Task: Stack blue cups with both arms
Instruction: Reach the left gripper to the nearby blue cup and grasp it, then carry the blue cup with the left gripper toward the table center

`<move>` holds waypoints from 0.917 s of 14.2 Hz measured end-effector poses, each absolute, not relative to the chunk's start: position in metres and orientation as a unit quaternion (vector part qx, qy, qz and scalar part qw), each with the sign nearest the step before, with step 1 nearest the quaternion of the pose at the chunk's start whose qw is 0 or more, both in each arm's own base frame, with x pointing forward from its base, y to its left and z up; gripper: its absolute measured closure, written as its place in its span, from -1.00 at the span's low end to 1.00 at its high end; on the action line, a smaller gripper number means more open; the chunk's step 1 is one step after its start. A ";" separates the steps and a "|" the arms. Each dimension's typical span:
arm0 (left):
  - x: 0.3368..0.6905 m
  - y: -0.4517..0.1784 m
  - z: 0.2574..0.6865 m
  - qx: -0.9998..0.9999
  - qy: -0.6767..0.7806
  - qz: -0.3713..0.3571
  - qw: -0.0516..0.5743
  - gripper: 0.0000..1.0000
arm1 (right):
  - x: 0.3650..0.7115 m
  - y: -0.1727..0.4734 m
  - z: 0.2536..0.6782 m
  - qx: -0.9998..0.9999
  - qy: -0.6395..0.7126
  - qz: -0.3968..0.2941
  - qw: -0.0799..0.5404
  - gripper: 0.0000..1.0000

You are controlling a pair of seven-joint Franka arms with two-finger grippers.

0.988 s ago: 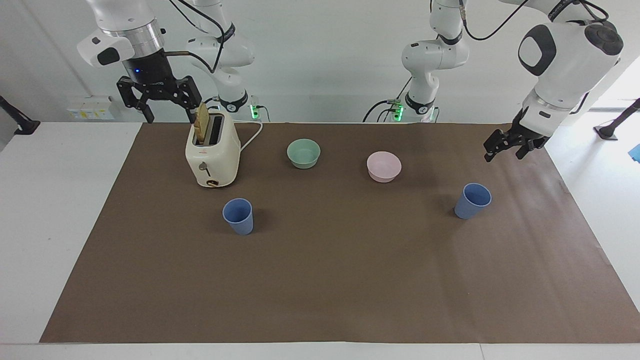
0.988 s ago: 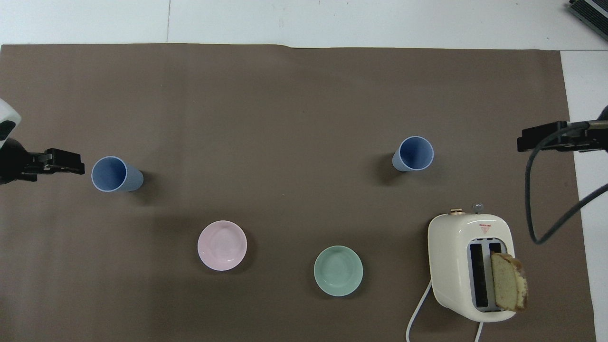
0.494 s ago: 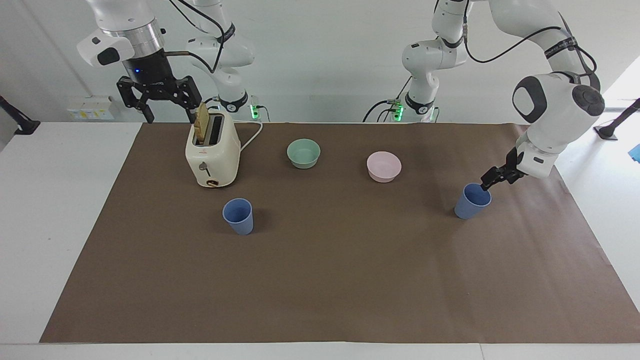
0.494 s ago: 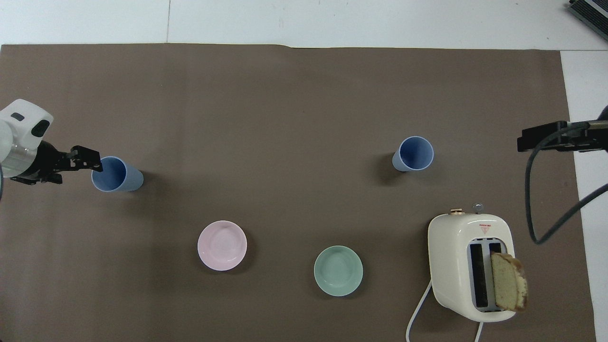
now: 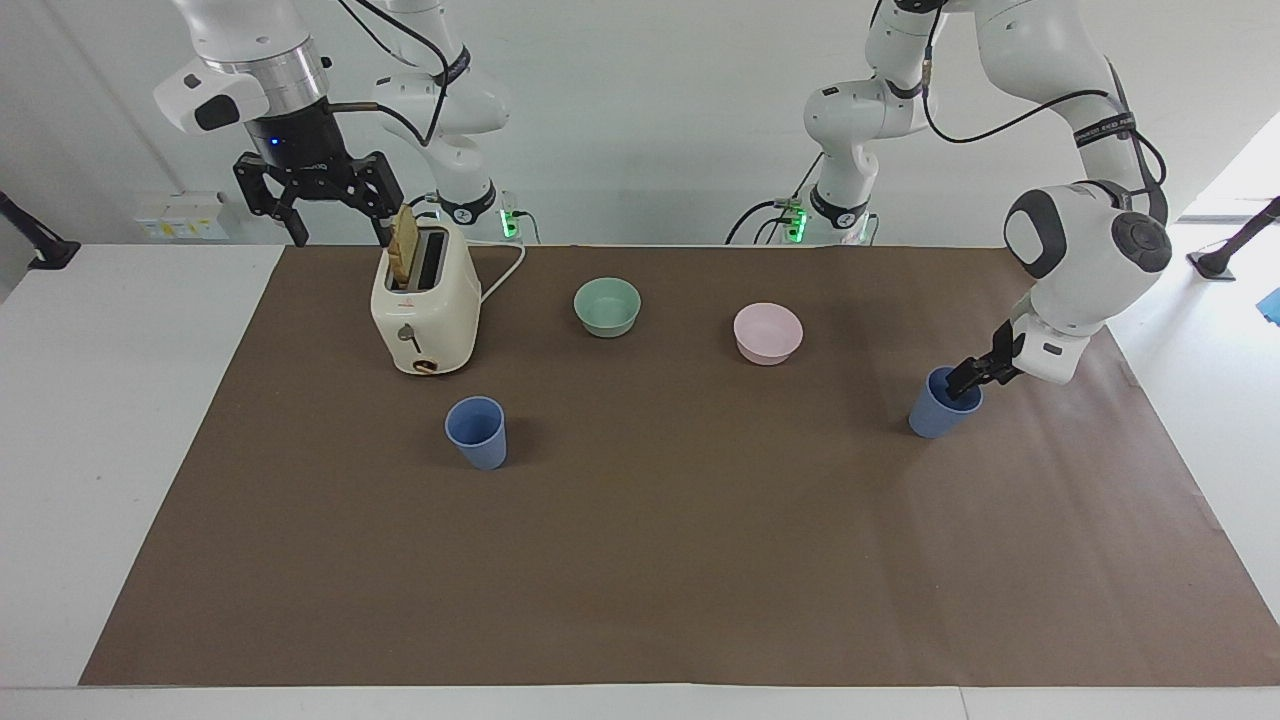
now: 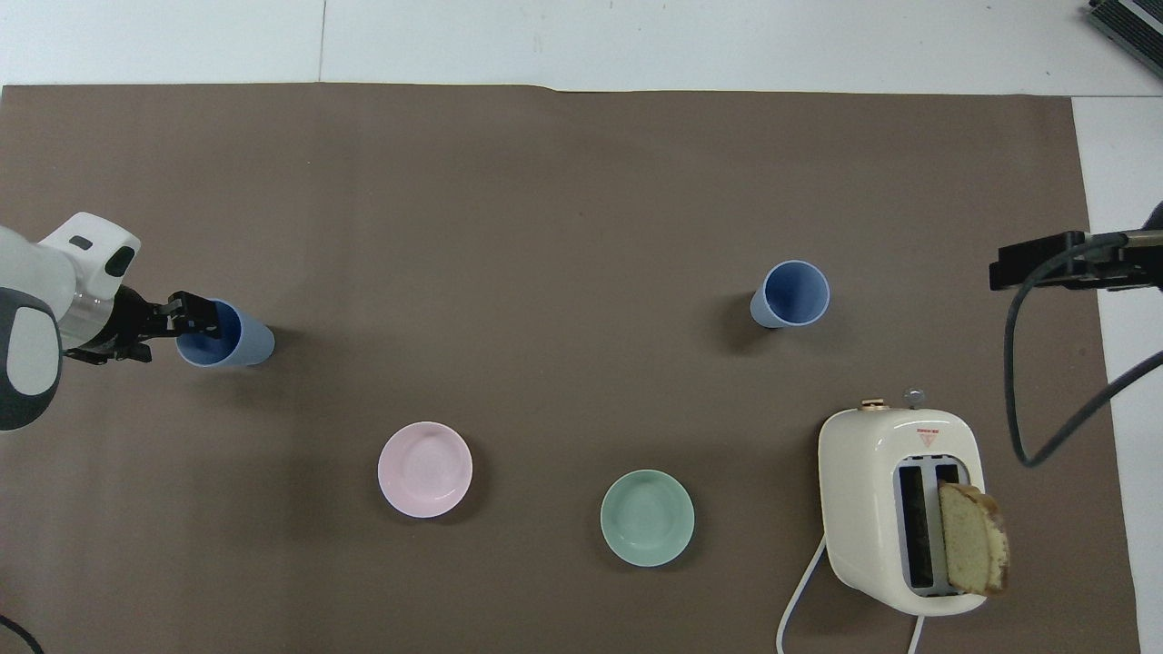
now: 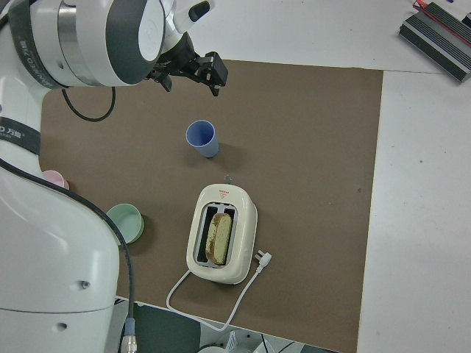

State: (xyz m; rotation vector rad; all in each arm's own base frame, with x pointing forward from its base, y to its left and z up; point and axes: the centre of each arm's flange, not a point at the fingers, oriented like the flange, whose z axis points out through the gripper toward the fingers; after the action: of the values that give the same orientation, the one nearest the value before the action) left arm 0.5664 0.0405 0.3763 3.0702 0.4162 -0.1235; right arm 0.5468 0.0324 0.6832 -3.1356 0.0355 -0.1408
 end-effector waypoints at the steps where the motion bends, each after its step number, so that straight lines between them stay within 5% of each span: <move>1: 0.565 0.040 0.375 0.990 0.136 -0.041 0.020 -0.54 | 0.547 0.032 0.683 -0.999 0.011 -0.045 0.001 -1.00; 7: 0.569 0.038 0.384 0.989 0.143 -0.033 0.033 0.88 | 0.547 0.032 0.683 -0.999 0.011 -0.045 0.001 -1.00; 13: 0.591 0.018 0.483 0.990 0.132 -0.001 0.042 0.92 | 0.547 0.032 0.683 -0.999 0.011 -0.045 0.001 -1.00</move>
State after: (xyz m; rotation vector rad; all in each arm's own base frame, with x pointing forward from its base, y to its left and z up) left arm 0.5908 0.0182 0.4833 3.0309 0.4045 -0.0040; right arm 0.5468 0.0324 0.6832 -3.1356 0.0355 -0.1409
